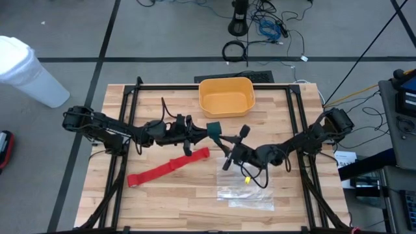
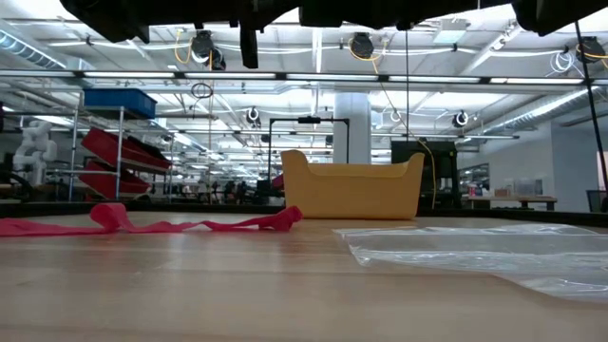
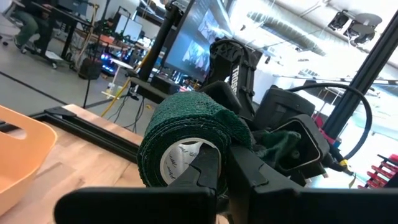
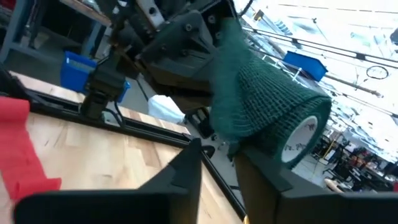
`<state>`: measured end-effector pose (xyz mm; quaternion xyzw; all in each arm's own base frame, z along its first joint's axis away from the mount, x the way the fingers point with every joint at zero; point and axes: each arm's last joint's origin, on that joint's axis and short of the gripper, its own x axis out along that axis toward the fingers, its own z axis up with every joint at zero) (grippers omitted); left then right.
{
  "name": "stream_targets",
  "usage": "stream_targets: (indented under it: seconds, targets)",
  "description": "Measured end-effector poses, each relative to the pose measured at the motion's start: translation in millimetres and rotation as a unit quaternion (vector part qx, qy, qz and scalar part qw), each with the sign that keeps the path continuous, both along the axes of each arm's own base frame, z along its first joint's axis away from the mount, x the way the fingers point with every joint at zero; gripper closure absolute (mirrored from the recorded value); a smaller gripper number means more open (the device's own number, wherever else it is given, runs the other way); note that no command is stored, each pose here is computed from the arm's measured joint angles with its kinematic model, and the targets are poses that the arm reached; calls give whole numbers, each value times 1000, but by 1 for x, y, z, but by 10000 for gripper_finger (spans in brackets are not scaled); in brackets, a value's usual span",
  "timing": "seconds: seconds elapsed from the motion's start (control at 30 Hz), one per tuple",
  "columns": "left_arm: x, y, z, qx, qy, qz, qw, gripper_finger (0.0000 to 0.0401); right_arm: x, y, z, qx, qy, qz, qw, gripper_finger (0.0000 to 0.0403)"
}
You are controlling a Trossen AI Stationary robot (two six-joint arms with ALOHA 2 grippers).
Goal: Roll bandage
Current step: Roll the green bandage
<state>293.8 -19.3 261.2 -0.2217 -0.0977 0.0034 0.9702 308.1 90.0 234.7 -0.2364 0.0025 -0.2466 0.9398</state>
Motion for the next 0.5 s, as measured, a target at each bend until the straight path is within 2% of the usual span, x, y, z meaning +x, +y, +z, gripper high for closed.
stream_targets:
  seconds: [0.17,0.4,0.5]
  targets:
    - [0,0,0,5,0,1,1000,388,0,-1,3,5,-17,-3,1000,370]
    - [0,0,-1,13,4,2,1000,388,-2,1,7,9,-36,1,999,377]
    - [0,0,-1,13,4,2,1000,388,-2,0,7,33,-48,4,998,387]
